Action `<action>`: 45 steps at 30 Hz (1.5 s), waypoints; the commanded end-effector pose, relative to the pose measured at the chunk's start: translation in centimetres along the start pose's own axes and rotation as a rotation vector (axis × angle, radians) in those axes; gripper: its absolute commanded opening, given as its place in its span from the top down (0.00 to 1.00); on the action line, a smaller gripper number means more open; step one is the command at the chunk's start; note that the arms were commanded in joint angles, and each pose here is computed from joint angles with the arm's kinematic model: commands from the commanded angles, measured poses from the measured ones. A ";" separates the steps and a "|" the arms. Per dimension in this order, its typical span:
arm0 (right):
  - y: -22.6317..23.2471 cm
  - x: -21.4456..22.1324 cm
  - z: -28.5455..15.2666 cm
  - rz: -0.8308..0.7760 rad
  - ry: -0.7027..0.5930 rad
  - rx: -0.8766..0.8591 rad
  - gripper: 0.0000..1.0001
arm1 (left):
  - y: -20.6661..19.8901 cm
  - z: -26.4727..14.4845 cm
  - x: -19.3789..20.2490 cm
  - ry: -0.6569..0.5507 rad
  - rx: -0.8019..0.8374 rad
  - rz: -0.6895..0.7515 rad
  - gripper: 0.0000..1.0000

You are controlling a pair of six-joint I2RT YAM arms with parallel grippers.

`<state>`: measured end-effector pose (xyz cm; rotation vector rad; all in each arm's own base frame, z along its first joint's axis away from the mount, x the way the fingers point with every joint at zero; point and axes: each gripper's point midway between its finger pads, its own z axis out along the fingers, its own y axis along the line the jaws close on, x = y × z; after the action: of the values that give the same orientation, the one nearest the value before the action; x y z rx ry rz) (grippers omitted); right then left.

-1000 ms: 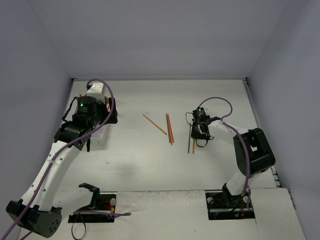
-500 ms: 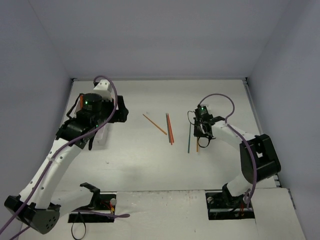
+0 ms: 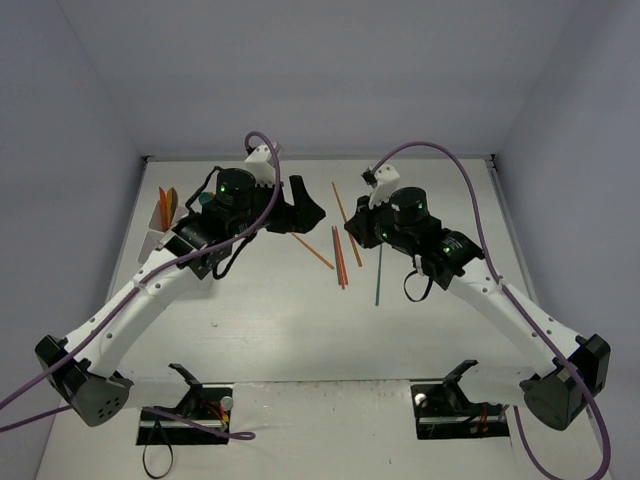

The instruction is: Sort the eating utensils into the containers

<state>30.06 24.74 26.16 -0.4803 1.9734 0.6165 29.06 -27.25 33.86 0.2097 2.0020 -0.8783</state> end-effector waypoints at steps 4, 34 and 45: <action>3.9 -5.0 -1.6 -0.043 -0.137 -0.160 1.00 | -4.0 0.2 -4.3 -0.151 0.103 -0.023 0.27; 5.6 -5.6 -2.0 -0.038 -0.180 -0.216 0.62 | -3.3 2.4 -4.0 -0.242 0.068 -0.107 1.00; 3.0 -3.0 -1.1 0.033 -0.140 -0.091 0.00 | 7.2 -5.7 -6.5 -0.316 -0.459 0.225 1.00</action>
<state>28.32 27.45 28.31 -0.5382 1.8944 0.7674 31.52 -25.10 33.39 0.0583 1.9043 -0.6288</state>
